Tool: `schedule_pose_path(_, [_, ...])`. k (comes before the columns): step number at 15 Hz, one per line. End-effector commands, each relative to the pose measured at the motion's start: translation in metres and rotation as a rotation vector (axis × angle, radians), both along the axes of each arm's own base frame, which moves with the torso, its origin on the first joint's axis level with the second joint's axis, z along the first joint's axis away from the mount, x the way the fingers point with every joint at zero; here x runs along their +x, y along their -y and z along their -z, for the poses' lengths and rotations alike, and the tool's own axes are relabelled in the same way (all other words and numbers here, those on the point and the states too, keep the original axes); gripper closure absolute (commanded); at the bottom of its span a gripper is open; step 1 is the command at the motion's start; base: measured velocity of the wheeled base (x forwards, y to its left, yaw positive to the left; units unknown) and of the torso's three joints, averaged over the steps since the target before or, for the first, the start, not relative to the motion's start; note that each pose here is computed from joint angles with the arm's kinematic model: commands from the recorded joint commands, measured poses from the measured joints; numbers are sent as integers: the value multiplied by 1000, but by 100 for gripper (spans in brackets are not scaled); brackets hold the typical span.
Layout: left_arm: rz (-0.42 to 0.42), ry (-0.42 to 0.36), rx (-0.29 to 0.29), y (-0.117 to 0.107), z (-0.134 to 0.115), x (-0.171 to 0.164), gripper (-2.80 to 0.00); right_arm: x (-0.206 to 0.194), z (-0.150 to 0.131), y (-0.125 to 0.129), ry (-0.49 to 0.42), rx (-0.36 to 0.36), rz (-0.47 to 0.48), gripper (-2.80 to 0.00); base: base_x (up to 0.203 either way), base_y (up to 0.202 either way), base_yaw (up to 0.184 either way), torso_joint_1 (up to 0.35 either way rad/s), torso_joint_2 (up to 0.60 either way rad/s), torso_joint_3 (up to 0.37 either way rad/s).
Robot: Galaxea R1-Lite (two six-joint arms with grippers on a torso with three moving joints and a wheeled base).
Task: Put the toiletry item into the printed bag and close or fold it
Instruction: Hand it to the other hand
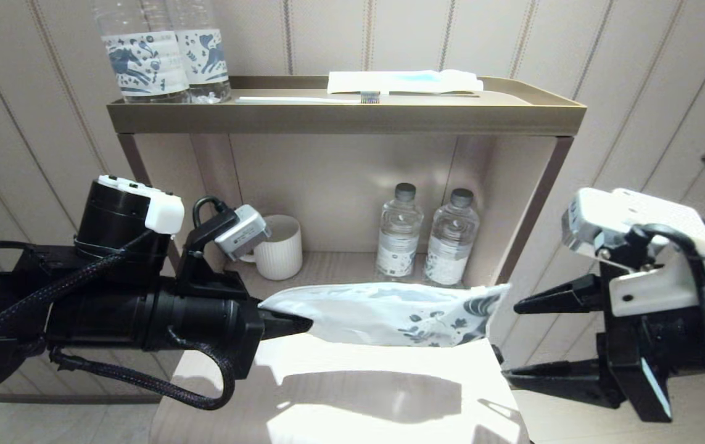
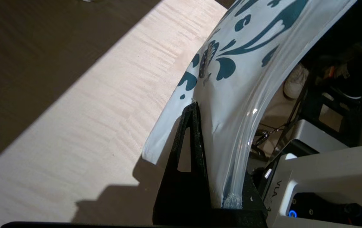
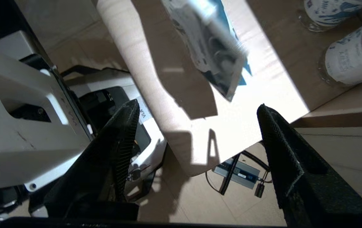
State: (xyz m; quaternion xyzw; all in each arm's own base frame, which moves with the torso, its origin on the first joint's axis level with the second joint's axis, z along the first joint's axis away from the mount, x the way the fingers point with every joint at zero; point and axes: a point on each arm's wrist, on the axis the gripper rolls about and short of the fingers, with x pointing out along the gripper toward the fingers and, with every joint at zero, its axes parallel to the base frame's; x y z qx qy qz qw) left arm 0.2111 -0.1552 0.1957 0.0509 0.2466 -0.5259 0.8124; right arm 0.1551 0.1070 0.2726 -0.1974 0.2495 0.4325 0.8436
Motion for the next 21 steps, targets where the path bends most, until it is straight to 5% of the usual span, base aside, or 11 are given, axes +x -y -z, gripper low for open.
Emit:
schedule_pose_path(1, [18, -1, 7, 1, 2, 1, 0, 10, 10, -6, -29, -20, -36, -280, 0, 0, 0, 0, 0, 0])
schedule_pose_path(8, [65, -5, 23, 2, 6, 1, 0, 52, 20, -24, 30, -45, -124, -280, 0, 0, 0, 0, 0, 0])
schedule_pose_path(12, [62, -6, 23, 0, 6, 1, 0, 53, 18, -22, 25, 14, -236, -280, 0, 0, 0, 0, 0, 0])
schedule_pose_path(19, [49, -1, 12, -1, 2, 4, 0, 53, 33, -8, -93, 133, -264, -280, 0, 0, 0, 0, 0, 0])
schedule_pose_path(21, [49, -2, 12, -1, 2, 4, 0, 56, 40, -5, -75, 220, -247, -280, 0, 0, 0, 0, 0, 0])
